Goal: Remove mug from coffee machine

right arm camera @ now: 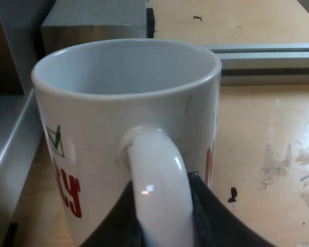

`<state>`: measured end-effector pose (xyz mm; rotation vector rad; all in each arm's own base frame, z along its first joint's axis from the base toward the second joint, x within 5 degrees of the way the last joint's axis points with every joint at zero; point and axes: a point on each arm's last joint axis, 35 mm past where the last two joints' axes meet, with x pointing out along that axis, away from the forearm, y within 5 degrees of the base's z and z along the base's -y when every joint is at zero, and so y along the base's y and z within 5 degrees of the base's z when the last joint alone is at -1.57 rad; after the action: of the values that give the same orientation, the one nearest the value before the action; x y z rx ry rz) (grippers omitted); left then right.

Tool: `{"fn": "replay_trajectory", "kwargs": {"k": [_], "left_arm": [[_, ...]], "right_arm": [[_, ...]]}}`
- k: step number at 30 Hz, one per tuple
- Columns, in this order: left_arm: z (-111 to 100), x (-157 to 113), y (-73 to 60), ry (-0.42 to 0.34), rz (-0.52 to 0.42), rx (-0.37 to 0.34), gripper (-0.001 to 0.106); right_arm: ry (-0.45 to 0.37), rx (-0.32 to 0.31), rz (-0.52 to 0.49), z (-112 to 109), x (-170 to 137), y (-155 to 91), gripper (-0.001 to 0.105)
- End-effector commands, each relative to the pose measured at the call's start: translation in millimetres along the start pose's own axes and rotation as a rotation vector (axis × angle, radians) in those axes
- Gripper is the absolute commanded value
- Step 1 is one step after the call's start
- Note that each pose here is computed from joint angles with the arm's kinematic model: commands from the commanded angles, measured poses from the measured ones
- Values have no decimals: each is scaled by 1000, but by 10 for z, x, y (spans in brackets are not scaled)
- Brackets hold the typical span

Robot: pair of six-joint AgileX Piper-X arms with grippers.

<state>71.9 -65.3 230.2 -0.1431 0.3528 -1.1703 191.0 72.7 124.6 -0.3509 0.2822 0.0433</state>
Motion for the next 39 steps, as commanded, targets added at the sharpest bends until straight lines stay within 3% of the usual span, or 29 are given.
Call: {"fn": "replay_trajectory", "kwargs": {"k": [1,20,22,23,24,26,29,36,39], "left_arm": [[21,-3,-10,-10,-8,12,80],[21,-3,-10,-10,-8,12,80],[21,-3,-10,-10,-8,12,80],[21,-3,-10,-10,-8,12,80],[21,-3,-10,-10,-8,12,80],[21,-3,-10,-10,-8,12,80],[21,-3,-10,-10,-8,12,80],[21,-3,-10,-10,-8,12,80],[21,-3,-10,-10,-8,12,80]], "right_arm": [[-45,18,-22,64,38,-11,0],[-19,11,-16,10,55,9,1],[-19,11,-16,10,55,9,6],[-19,11,-16,10,55,9,16],[-19,11,-16,10,55,9,19],[-19,11,-16,10,55,9,40],[-19,9,-16,10,55,9,55],[-26,-5,4,30,30,54,56],[-11,-51,24,46,-16,97,56]]}}
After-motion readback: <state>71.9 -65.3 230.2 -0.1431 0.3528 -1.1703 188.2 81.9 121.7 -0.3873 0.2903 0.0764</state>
